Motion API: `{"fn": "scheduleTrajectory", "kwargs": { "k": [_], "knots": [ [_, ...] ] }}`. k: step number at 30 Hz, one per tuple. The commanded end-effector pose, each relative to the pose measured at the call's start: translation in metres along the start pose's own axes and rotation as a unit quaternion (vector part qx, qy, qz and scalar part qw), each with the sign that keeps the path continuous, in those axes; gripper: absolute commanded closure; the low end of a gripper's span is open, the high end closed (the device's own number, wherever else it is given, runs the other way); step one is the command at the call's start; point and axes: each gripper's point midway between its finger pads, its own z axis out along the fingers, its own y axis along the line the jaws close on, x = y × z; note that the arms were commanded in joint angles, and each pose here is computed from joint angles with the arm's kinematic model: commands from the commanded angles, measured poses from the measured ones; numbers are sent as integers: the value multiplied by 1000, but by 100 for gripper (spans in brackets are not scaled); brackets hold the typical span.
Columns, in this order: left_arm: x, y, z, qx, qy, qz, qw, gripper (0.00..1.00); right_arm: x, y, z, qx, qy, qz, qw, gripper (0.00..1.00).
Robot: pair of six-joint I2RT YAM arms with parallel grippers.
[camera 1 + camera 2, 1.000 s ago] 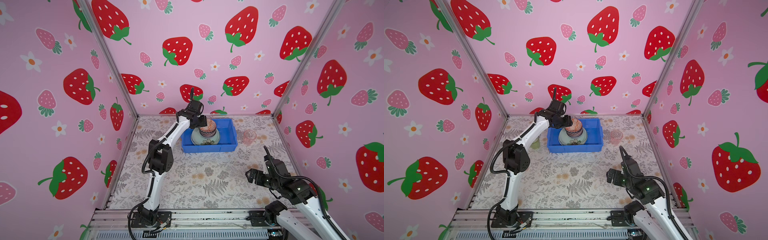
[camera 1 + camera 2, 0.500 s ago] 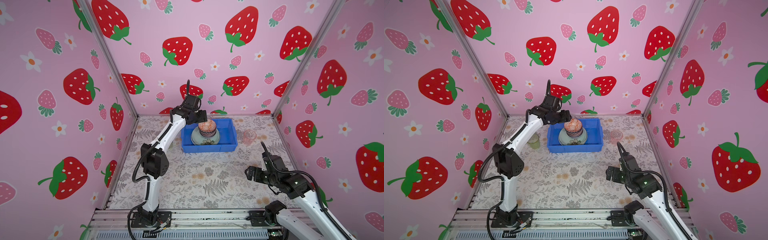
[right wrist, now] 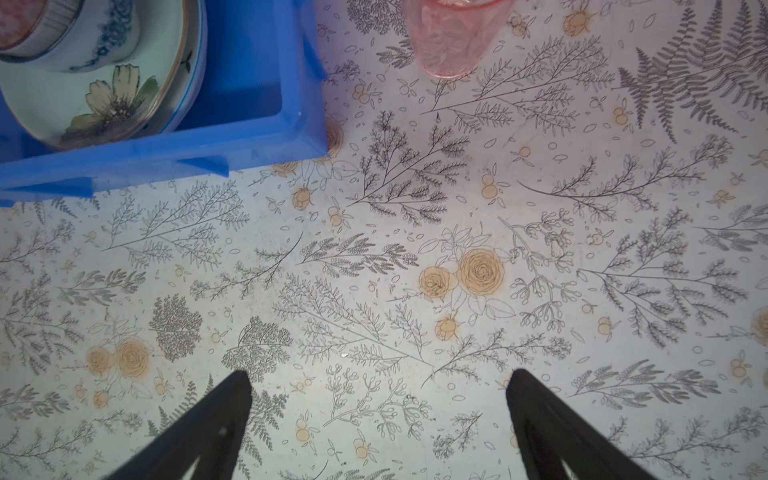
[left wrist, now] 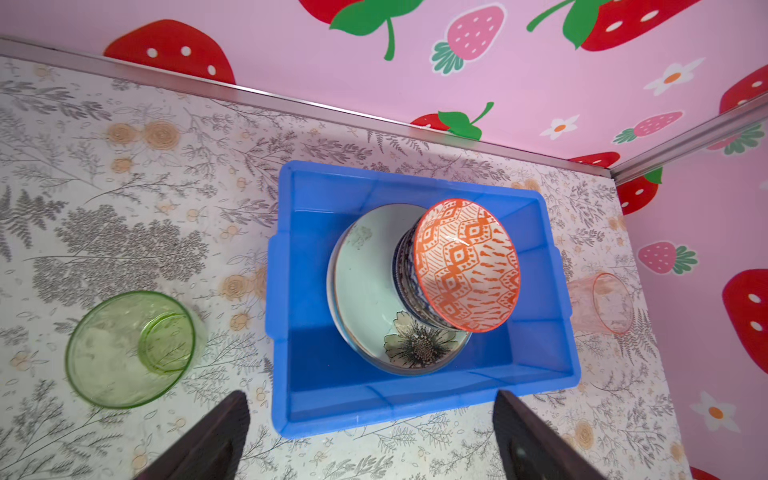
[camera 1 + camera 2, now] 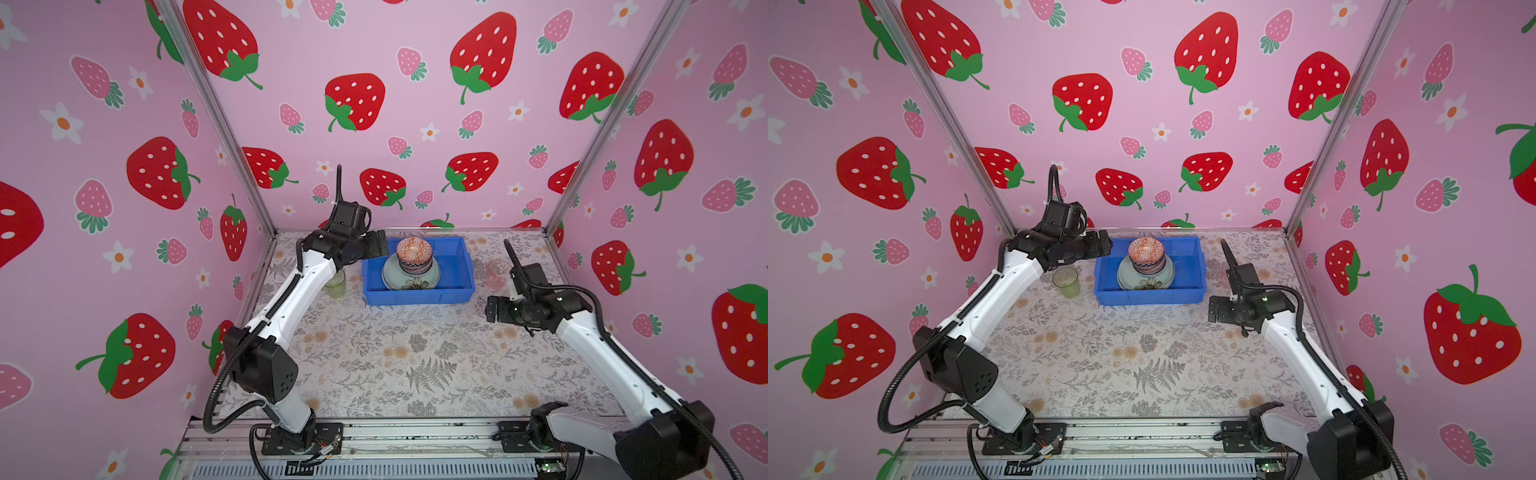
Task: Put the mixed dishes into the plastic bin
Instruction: 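Open the left gripper and lift away while the right reaches toward the pink cup, then close the right gripper around the pink plastic cup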
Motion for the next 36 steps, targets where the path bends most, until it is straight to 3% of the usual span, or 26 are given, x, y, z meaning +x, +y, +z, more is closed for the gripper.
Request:
{"fn": "scheduleTrajectory", "kwargs": {
  "k": [1, 7, 11, 16, 28, 36],
  "knots": [
    [11, 16, -19, -19, -1, 19, 1000, 6, -34, -11, 7, -15, -11, -4, 1000, 1],
    [19, 47, -39, -59, 6, 57, 997, 6, -92, -35, 32, 9, -19, 11, 1000, 2],
    [25, 58, -41, -66, -18, 68, 995, 6, -124, -40, 60, 5, -7, 13, 1000, 13],
    [26, 68, -45, -57, -29, 44, 997, 6, -147, -44, 88, 12, 8, 17, 1000, 18],
    [21, 97, -35, -26, -13, -43, 999, 7, -149, -66, 132, 66, 48, 28, 996, 22],
    [22, 103, -29, -10, -3, -71, 997, 7, -140, -70, 146, 60, 58, 36, 996, 26]
  ]
}}
